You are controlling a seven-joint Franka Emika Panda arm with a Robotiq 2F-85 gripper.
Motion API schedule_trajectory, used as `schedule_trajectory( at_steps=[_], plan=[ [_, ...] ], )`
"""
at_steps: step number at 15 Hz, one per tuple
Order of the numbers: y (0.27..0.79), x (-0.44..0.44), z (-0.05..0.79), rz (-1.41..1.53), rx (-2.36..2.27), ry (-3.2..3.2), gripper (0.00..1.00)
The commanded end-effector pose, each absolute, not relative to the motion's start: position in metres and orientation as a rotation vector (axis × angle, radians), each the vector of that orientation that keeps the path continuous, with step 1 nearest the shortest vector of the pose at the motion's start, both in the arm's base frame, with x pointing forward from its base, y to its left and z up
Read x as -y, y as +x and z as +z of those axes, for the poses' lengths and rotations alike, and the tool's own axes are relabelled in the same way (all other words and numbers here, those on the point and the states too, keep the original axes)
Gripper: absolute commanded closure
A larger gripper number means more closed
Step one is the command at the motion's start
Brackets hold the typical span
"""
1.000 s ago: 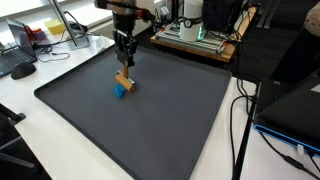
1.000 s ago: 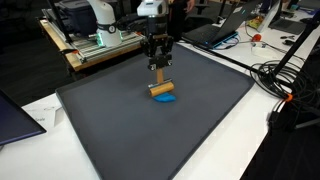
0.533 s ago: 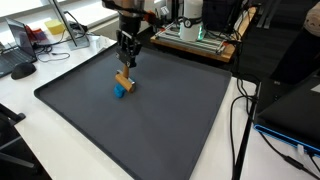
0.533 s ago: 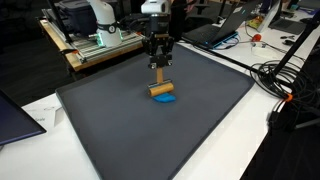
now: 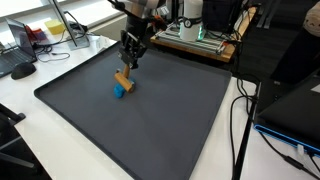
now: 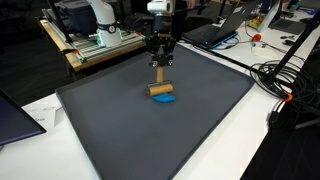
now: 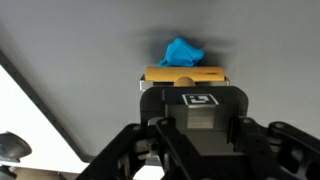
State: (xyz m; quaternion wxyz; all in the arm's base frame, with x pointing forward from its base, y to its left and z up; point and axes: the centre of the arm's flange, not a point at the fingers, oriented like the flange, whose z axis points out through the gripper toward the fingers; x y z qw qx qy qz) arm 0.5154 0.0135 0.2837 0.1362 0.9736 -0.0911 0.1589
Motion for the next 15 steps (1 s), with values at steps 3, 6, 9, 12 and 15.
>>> schedule_trajectory(
  at_steps=[3,6,9,12,15],
  plan=[
    [0.492,0.018,0.276,0.420,0.013,2.977,0.78],
    [0.504,0.013,0.285,0.492,0.064,2.920,0.53],
    [0.503,0.014,0.285,0.495,0.053,2.928,0.53],
    [0.503,0.013,0.285,0.495,0.052,2.928,0.78],
    [0.503,0.018,0.287,0.408,0.085,2.959,0.78]
  ],
)
